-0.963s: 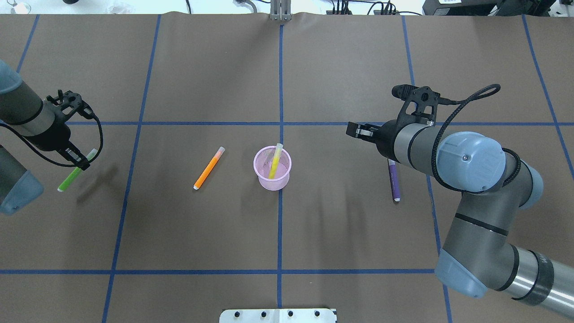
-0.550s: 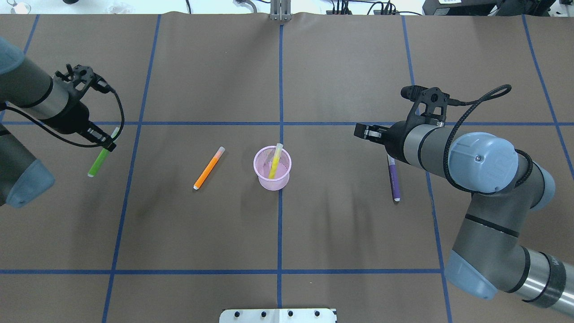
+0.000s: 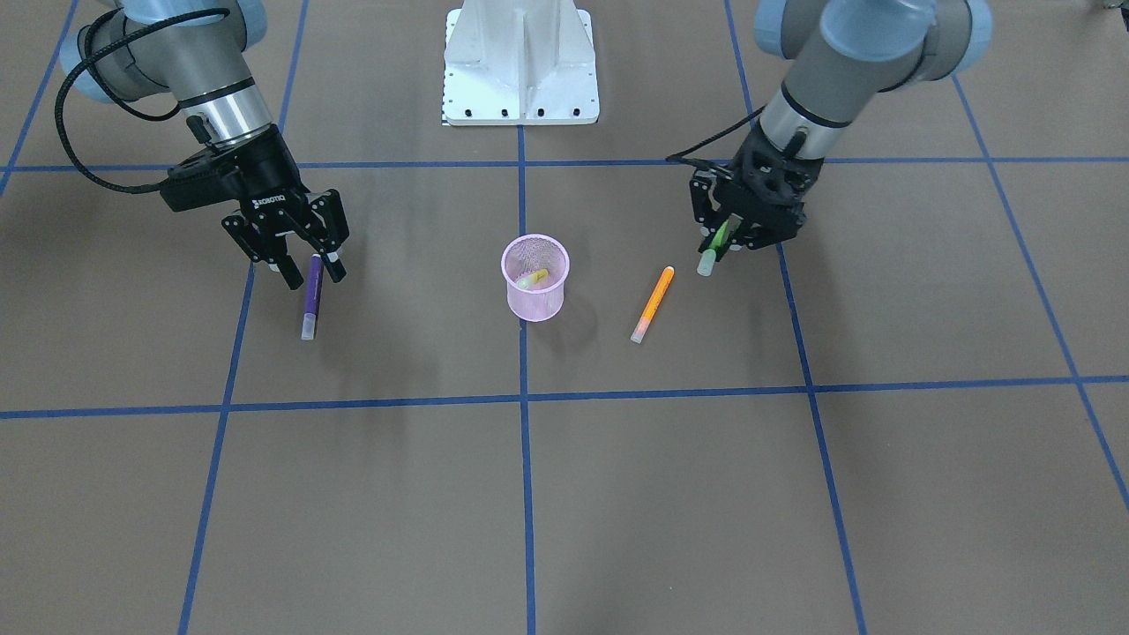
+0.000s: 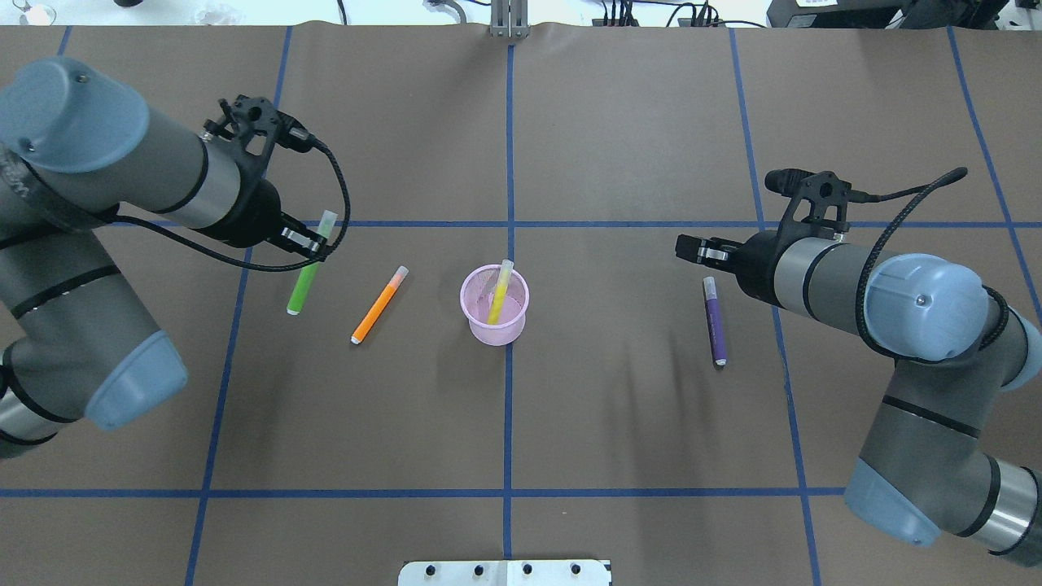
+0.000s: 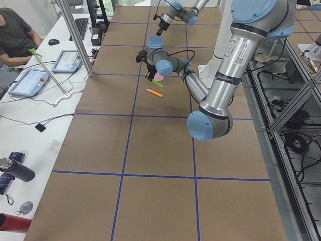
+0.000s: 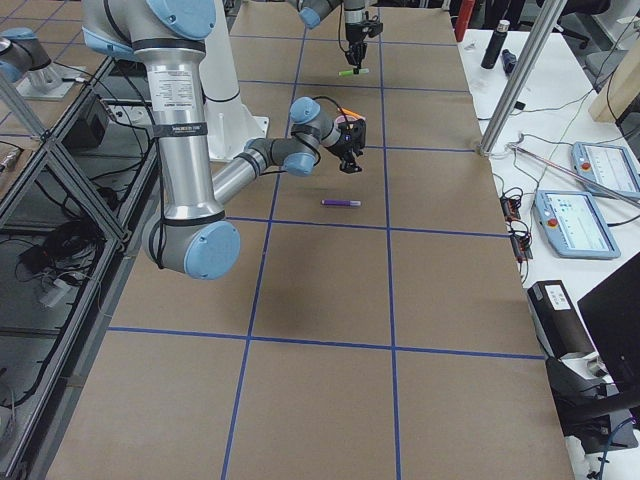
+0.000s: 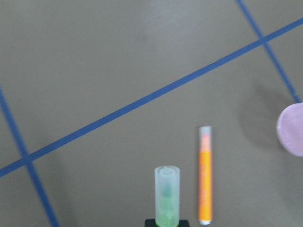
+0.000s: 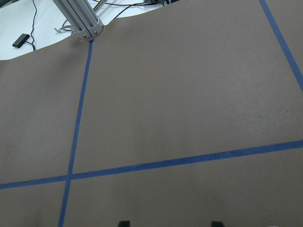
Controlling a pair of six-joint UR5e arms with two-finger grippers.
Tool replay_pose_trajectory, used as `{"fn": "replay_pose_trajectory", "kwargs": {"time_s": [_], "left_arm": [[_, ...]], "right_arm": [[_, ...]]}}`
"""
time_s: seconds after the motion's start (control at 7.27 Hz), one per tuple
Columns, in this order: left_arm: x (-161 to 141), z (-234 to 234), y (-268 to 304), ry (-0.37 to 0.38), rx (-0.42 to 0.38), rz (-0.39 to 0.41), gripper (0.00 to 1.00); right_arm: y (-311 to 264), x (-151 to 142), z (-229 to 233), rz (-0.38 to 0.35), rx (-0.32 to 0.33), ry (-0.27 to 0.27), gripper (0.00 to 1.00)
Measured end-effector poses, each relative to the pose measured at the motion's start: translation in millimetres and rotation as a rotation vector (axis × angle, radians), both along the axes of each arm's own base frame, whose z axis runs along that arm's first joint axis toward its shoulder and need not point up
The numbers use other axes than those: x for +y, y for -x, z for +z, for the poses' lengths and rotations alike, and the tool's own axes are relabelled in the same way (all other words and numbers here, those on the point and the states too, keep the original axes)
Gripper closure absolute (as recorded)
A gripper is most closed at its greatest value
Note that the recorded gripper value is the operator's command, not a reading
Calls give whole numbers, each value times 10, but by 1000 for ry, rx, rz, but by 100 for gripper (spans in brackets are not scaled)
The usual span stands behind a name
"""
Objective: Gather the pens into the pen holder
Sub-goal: 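Carry the green marker over the pink cup and drop it in with the left gripper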
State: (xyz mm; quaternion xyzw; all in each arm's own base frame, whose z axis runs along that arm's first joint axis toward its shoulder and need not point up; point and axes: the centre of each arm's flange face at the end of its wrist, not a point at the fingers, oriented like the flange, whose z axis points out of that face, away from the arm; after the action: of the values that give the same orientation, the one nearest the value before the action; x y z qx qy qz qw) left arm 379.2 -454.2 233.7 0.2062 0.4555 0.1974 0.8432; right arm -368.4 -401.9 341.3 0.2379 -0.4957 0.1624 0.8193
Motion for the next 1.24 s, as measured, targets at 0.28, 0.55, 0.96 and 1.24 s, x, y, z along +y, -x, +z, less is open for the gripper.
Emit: {"fn": "replay_pose_trajectory", "kwargs": {"time_s": [0.28,0.55,0.96,1.24], "left_arm": [[317,-606,-534,-166,42,-70,100],[641,-850,-918,-316,117,-252,100],[780,-808,-1176,-385,168,-388,100],[844,-750,-1326,-396,170,-403,100]], "right_arm": [[-136,-81,207,-16,21,-7,35],[-274,-204,395,-34,22,-6,35],[-328,-271,496,-42,13,-5,35],[-322,-274,506,-44,13,-5,35]]}}
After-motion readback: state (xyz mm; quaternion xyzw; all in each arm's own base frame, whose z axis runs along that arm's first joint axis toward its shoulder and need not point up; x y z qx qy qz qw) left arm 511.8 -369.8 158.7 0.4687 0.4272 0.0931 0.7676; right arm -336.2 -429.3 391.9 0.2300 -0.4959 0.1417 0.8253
